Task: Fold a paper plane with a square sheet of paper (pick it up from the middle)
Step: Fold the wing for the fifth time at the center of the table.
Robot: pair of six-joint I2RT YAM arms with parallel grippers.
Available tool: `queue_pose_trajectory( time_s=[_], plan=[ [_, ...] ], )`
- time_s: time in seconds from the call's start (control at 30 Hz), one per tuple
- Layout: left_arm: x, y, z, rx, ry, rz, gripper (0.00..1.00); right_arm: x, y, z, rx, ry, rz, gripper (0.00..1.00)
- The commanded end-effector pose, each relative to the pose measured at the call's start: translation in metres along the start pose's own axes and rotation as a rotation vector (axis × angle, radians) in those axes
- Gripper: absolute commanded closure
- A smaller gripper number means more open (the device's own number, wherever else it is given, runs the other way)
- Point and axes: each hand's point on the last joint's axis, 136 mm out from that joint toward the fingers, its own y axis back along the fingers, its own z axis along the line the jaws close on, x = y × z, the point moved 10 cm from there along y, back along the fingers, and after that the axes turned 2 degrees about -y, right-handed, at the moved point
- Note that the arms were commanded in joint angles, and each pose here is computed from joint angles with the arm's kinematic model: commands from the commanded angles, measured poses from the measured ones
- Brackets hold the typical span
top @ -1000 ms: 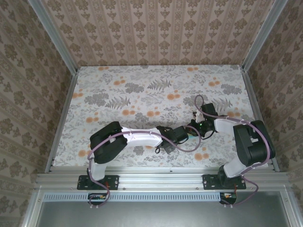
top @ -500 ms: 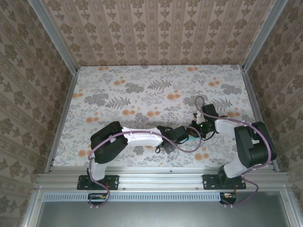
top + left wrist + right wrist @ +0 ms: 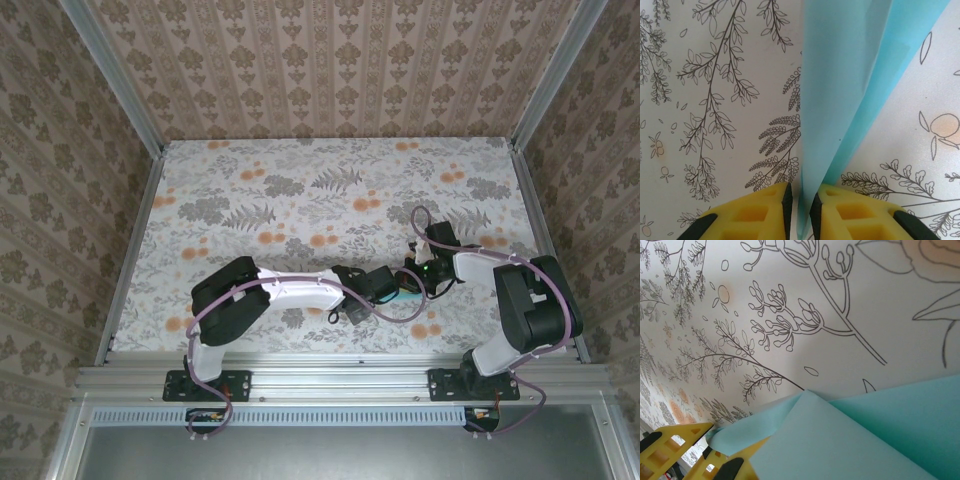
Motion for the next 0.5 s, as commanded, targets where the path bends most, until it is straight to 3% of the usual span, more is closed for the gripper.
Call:
queue_pose_trajectory(
  time_s=[0.0, 0.47],
  plan=[
    [0.022, -0.016, -0.004, 0.024, -0.064, 0.162, 0.74, 0.012, -0.004, -0.015, 0.119, -0.048, 0.046, 1.00],
    [0.000, 0.039, -0.003, 0.244, -0.013, -0.015, 0.62, 0.013, -0.011, -0.010, 0.193, -0.026, 0.061, 1.00]
  ],
)
